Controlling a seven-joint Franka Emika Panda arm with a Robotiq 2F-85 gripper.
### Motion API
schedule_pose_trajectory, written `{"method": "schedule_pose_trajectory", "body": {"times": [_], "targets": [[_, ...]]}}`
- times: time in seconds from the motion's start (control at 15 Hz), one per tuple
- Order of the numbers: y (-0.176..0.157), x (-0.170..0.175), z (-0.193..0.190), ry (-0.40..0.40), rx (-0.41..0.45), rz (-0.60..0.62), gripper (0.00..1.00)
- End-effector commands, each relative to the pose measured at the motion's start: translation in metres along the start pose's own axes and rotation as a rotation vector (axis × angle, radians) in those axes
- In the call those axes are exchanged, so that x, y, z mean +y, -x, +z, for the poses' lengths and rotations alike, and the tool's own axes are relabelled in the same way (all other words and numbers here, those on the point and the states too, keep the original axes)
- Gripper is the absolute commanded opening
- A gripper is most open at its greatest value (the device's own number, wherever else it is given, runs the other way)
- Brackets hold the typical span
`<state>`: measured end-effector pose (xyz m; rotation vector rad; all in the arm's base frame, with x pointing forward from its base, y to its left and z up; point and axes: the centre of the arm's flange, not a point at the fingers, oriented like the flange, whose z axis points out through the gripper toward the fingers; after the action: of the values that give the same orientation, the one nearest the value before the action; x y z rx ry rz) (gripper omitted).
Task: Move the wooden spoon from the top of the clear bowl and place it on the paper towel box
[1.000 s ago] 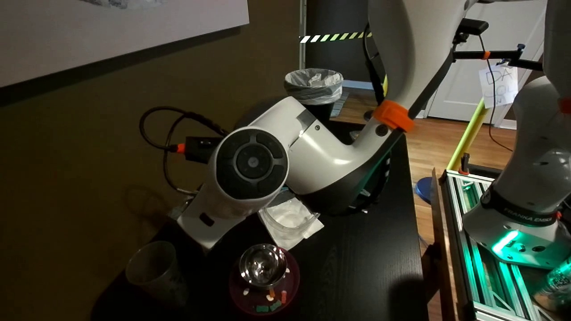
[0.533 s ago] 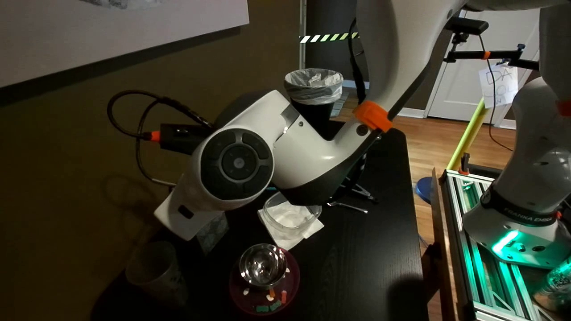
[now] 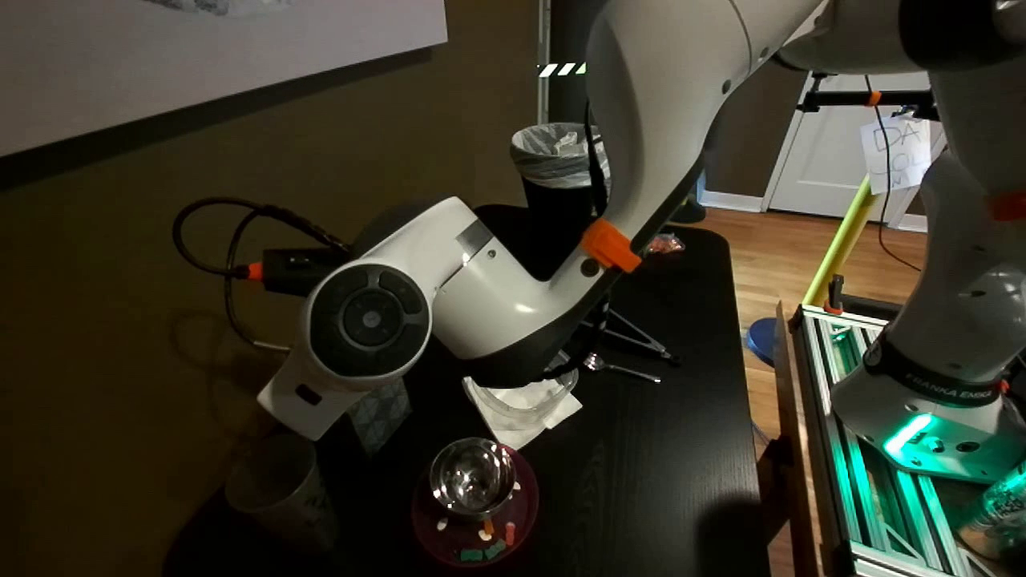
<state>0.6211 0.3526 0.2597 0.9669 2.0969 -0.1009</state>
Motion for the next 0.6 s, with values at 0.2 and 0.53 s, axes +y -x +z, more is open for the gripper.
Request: {"method": "schedule_pose_trajectory", "body": {"times": [0.2,0.53], "targets": [[-0.009,0.023,0.05,-0.112,0.044,-0.021,0.01],[-0.008,0.005,0.043,-0.079,-0.001,-0.037,0.01]]}}
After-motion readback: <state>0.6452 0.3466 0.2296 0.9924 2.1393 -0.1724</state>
